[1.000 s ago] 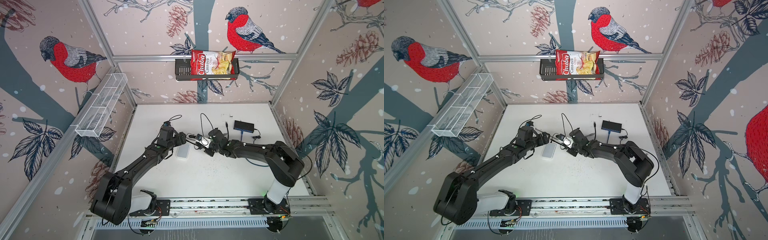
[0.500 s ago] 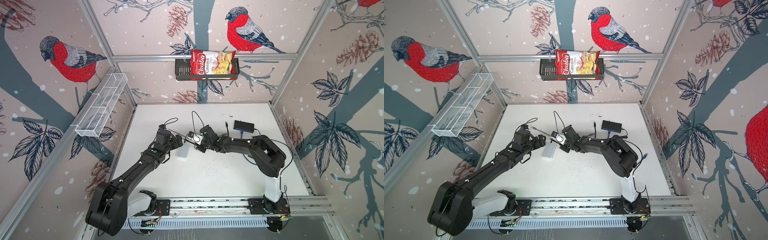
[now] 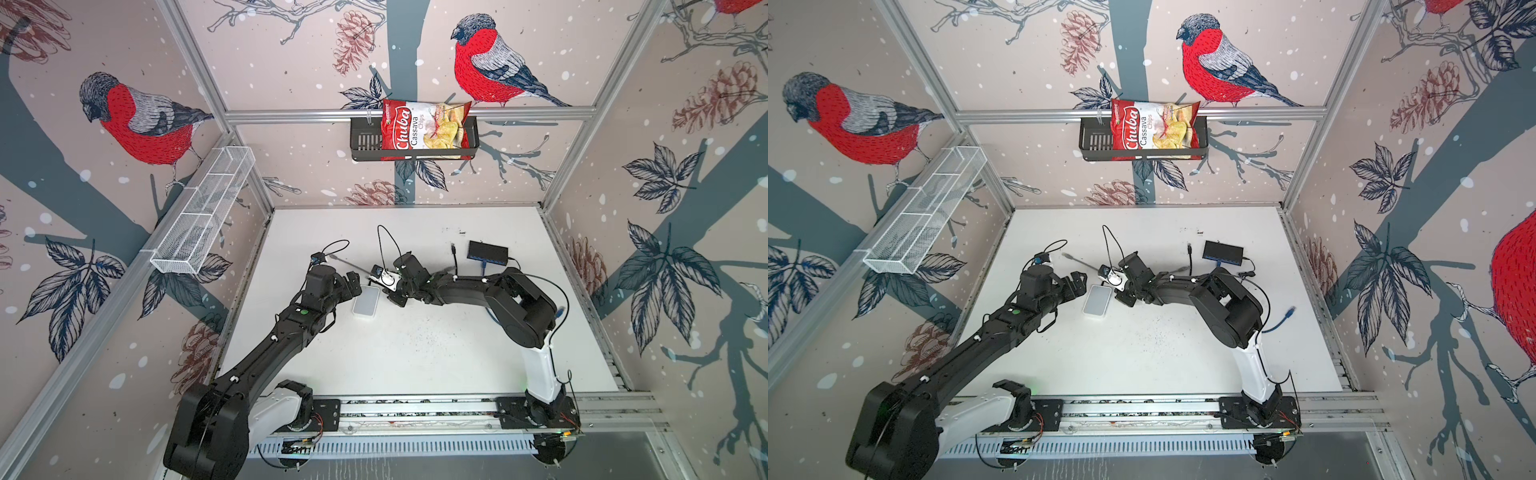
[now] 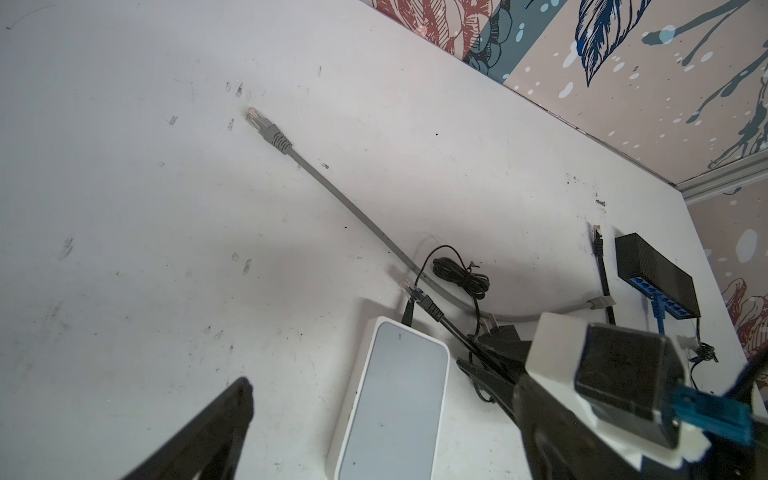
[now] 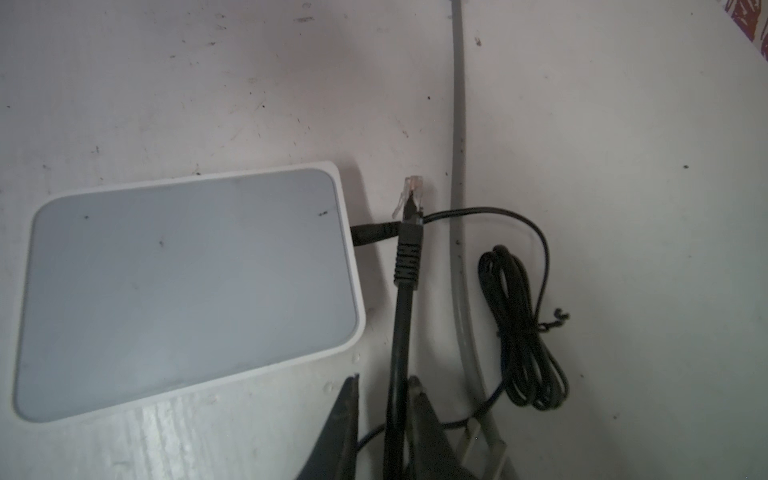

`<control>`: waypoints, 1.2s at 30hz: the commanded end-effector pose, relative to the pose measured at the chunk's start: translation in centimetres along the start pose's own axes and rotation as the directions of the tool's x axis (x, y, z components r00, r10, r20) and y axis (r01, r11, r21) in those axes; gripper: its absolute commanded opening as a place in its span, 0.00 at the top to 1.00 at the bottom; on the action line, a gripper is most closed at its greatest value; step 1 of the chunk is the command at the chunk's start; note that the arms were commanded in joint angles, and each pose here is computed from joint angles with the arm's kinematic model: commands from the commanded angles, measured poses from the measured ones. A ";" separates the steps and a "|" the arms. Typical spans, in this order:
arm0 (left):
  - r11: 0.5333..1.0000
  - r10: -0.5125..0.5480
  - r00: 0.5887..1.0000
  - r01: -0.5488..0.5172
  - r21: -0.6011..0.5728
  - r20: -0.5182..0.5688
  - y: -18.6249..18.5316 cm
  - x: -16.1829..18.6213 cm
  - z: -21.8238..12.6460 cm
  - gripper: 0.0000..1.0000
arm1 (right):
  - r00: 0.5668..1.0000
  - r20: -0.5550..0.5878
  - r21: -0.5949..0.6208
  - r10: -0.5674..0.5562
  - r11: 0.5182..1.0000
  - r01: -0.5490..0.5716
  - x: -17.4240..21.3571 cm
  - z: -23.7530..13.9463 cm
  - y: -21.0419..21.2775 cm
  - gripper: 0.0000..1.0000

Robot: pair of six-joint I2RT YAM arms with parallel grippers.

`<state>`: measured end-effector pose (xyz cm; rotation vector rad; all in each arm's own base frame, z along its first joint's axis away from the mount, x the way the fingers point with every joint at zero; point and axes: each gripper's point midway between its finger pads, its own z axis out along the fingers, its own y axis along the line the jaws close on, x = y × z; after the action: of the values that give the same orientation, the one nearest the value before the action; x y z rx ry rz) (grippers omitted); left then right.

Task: Insert the plug into the switch port
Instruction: 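Grasp the black ethernet plug head with the left gripper while right holds cable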

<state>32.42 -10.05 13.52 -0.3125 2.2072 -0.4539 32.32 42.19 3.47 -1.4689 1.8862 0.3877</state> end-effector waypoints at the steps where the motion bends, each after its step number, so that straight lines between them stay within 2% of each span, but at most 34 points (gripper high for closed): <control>1: 0.999 0.015 0.999 -0.016 0.041 0.037 -0.8 -0.9 -0.2 0.03 | 1.000 0.030 0.018 0.005 1.000 -0.005 -0.9 0.0 -0.5 0.80; 8: 0.995 0.047 0.998 -0.050 0.081 0.038 -1.6 -1.0 -0.4 0.03 | 0.999 0.048 0.017 0.008 1.000 -0.009 -1.4 -0.2 -0.9 0.91; 13: 0.990 0.070 0.996 -0.075 0.116 0.049 -2.3 -1.2 -0.5 0.03 | 0.998 0.061 0.025 -0.002 1.000 0.000 -1.9 -1.2 -1.2 0.94; 19: 0.980 0.122 0.989 -0.133 0.147 0.086 -2.9 -1.5 -0.8 0.04 | 0.999 0.047 -0.004 -0.001 1.000 0.001 -2.4 -4.3 -1.6 0.95; 24: 0.947 0.230 0.961 -0.258 0.193 0.156 -4.8 -2.1 -1.8 0.03 | 0.998 0.051 -0.097 0.042 0.995 -0.037 -1.9 -8.2 -1.5 0.95; 32: 0.831 0.442 0.857 -0.503 0.237 0.267 -7.8 -2.6 -2.9 0.03 | 0.987 0.055 -0.198 0.149 0.971 -0.136 0.1 -13.1 -0.7 0.95; 34: 0.775 0.513 0.806 -0.583 0.243 0.297 -8.6 -2.2 -3.0 0.03 | 0.984 0.055 -0.203 0.168 0.967 -0.153 0.4 -13.7 -0.6 0.94; 36: 0.687 0.602 0.722 -0.686 0.240 0.341 -9.7 -1.2 -3.3 0.03 | 0.982 0.054 -0.187 0.183 0.968 -0.170 0.8 -14.0 -0.9 0.94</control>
<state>31.61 -15.99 18.92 0.3731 1.9312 -0.4399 29.14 32.97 12.76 -1.4005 1.9527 0.6483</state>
